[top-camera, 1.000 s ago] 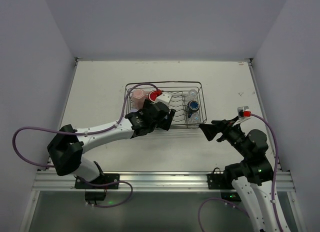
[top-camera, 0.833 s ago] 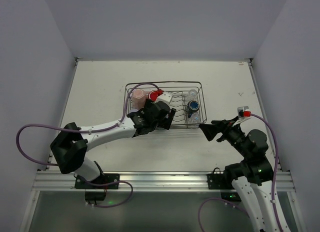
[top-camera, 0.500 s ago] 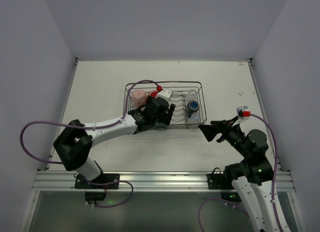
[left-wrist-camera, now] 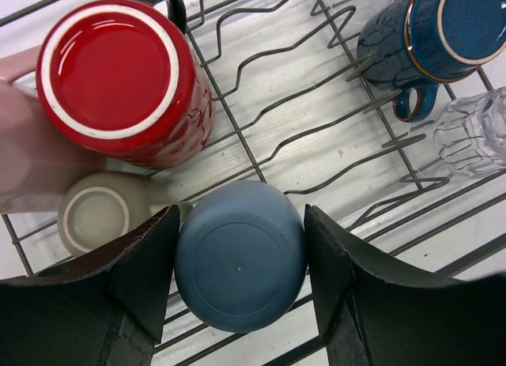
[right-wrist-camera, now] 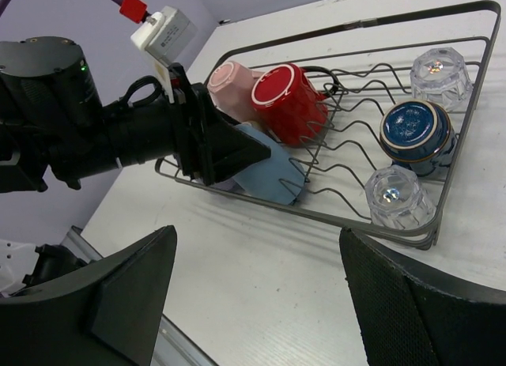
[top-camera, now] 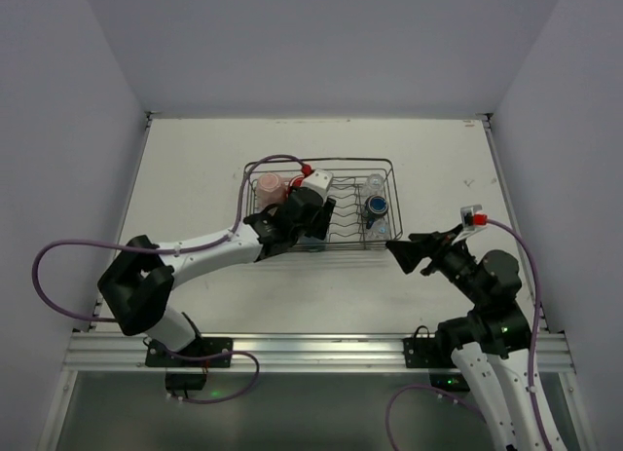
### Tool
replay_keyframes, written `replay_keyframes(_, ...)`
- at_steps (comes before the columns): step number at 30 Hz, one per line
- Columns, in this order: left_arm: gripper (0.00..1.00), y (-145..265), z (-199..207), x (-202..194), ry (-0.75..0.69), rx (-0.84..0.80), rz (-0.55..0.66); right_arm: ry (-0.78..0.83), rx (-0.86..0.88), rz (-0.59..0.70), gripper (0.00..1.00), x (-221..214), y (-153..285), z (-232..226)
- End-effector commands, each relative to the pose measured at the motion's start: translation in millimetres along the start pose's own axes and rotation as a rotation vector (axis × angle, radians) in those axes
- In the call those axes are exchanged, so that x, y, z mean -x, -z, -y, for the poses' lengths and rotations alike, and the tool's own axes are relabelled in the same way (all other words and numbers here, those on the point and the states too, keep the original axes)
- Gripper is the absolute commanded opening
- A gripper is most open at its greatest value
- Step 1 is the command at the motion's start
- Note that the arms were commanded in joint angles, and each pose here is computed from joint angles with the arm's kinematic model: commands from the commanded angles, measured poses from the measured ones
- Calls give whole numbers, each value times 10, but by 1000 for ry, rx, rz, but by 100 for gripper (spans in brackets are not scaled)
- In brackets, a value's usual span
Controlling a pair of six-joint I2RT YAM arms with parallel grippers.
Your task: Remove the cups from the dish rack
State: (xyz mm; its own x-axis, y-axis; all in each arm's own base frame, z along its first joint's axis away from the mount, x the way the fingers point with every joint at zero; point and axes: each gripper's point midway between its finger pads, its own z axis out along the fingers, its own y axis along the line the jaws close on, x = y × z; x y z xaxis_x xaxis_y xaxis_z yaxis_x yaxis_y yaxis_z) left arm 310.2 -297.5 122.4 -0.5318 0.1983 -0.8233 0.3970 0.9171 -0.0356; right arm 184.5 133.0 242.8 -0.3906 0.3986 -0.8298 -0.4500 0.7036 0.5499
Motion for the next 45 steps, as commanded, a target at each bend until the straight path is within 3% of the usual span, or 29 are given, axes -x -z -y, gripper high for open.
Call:
replay_keyframes(1, 23, 187, -13, 382, 51, -18, 117, -14, 44, 12, 86, 60, -26, -92)
replay_keyframes(13, 10, 1034, -122, 1113, 197, -120, 325, -238, 267, 38, 81, 220, -324, -467)
replay_keyframes(17, 9, 1417, 22, 1382, 313, -293, 459, -255, 366, 26, 80, 241, -419, -690)
replay_keyframes(25, 5, 1803, 306, 1449, 441, -562, 539, -282, 450, 47, 80, 305, -506, -926)
replay_keyframes(36, 4, 2009, 529, 1436, 503, -770, 571, -298, 567, 39, 81, 367, -561, -1237)
replay_keyframes(39, 6, 1999, 586, 1369, 506, -812, 561, -291, 606, 63, 72, 434, -541, -1311)
replay_keyframes(41, 8, 1997, 594, 1342, 510, -824, 565, -293, 631, 90, 56, 503, -555, -1350)
replay_keyframes(43, 18, 1986, 596, 1307, 500, -820, 556, -297, 677, 116, 43, 580, -526, -1424)
replay_keyframes(44, 24, 1990, 593, 1310, 491, -814, 554, -307, 681, 106, 29, 567, -558, -1425)
replay_keyframes(45, 42, 1979, 590, 1295, 484, -808, 548, -308, 695, 115, 22, 602, -553, -1449)
